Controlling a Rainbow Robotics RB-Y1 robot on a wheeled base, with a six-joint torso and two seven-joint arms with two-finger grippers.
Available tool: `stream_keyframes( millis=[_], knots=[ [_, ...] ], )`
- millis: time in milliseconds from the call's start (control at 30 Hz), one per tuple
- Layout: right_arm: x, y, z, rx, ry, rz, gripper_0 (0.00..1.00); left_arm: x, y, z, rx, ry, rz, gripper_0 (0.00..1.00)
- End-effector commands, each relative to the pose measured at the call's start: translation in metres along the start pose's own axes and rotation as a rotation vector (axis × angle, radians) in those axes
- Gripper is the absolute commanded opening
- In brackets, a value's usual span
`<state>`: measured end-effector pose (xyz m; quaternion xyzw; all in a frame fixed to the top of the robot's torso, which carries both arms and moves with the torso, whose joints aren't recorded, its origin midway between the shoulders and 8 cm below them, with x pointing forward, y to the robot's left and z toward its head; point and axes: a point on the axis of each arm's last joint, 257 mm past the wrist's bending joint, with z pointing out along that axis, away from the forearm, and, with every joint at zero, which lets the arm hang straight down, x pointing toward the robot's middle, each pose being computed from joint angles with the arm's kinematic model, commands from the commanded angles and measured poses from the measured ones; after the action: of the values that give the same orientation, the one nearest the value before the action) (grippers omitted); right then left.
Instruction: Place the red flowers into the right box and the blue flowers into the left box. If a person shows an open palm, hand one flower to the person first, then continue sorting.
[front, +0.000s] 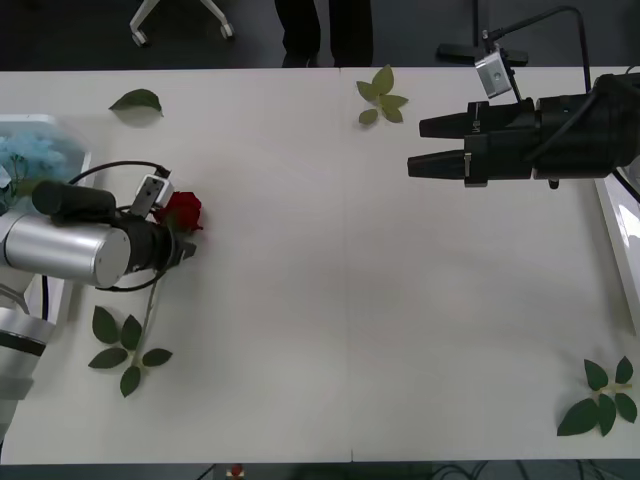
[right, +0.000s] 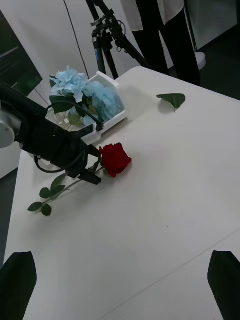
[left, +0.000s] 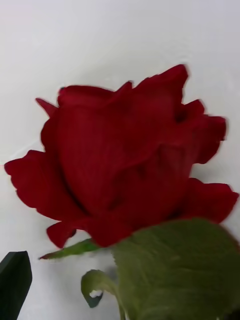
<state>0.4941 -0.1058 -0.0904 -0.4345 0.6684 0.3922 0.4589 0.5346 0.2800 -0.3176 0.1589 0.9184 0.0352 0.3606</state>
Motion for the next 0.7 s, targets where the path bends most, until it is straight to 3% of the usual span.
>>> stream_keyframes(
  millis=[33, 100, 167, 233, 300, 367, 700],
  knots=[
    [-0.016, 0.006, 0.001, -0.015, -0.012, -0.058, 1.0, -0.011, 0.004, 0.005, -0.015, -0.032, 0.01, 1.0],
    [-0.017, 0.005, 0.001, -0.014, -0.014, -0.058, 1.0, -0.011, 0.0, 0.007, -0.013, -0.03, 0.007, 1.0],
    [-0.015, 0.006, 0.002, -0.014, -0.011, -0.056, 1.0, -0.013, -0.004, 0.008, -0.009, -0.033, 0.003, 0.76],
    [-0.015, 0.006, 0.002, -0.015, -0.01, -0.058, 1.0, -0.012, -0.009, 0.009, -0.002, -0.033, -0.002, 0.44],
    [-0.016, 0.006, 0.001, -0.015, -0.011, -0.06, 1.0, -0.013, -0.011, 0.009, 0.0, -0.035, -0.004, 0.34],
    [-0.016, 0.006, 0.001, -0.015, -0.011, -0.061, 1.0, -0.013, -0.014, 0.01, 0.004, -0.034, -0.006, 0.02],
    [-0.015, 0.006, 0.001, -0.017, -0.01, -0.061, 1.0, -0.01, -0.027, 0.012, 0.022, -0.028, -0.014, 0.0]
  ],
)
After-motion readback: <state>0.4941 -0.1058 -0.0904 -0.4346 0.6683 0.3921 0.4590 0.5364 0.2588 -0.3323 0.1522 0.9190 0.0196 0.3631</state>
